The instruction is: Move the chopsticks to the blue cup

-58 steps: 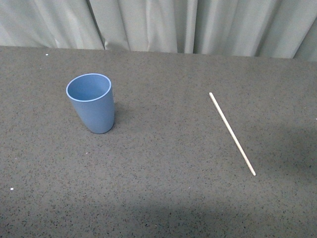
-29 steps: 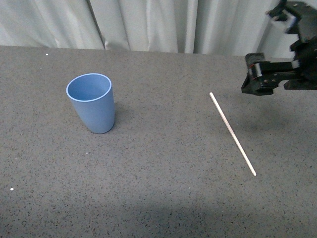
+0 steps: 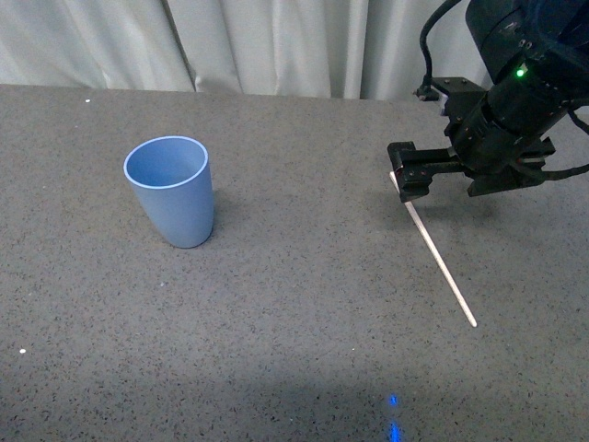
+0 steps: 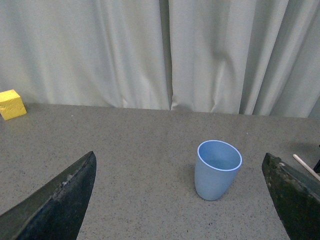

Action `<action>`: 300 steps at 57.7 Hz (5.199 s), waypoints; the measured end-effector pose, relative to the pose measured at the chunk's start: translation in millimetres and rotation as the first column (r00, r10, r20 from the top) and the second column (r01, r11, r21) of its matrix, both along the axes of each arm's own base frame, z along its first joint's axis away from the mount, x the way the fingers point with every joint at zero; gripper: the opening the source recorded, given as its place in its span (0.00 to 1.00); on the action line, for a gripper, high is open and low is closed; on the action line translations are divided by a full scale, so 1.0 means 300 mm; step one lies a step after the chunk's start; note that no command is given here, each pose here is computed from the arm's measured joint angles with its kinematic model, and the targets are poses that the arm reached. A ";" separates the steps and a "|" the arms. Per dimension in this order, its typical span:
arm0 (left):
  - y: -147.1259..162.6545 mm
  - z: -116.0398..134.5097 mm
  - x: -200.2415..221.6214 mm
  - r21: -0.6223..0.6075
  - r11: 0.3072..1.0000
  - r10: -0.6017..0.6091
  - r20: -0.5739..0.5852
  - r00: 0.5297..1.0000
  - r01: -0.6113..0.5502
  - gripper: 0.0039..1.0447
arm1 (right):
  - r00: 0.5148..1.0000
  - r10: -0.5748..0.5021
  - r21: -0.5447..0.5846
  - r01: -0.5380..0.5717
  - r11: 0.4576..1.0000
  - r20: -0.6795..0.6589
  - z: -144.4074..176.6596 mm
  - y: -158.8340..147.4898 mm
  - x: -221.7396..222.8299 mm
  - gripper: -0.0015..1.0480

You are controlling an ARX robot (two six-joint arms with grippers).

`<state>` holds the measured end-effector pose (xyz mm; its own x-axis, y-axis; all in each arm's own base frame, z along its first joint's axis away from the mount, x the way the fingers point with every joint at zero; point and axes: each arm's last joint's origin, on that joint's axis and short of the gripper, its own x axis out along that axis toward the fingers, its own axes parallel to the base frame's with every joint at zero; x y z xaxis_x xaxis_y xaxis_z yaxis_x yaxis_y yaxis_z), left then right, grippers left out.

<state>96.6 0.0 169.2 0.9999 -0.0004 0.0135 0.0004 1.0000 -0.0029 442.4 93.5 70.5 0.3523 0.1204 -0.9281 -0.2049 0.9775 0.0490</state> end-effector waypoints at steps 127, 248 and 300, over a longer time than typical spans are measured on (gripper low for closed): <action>0.000 0.000 0.000 0.000 1.000 0.000 0.000 1.000 0.000 0.94 | 0.532 0.040 0.449 -0.750 0.486 0.846 0.344 0.534 -0.146 0.01; 0.000 0.000 0.000 0.000 1.000 0.000 0.000 1.000 0.000 0.94 | 0.368 -0.205 0.170 0.125 0.978 0.907 0.300 -0.200 -0.768 0.01; 0.000 0.000 0.000 0.000 1.000 0.000 0.000 1.000 0.000 0.94 | 0.363 -0.207 0.174 0.122 0.977 0.908 0.310 -0.311 -1.009 0.01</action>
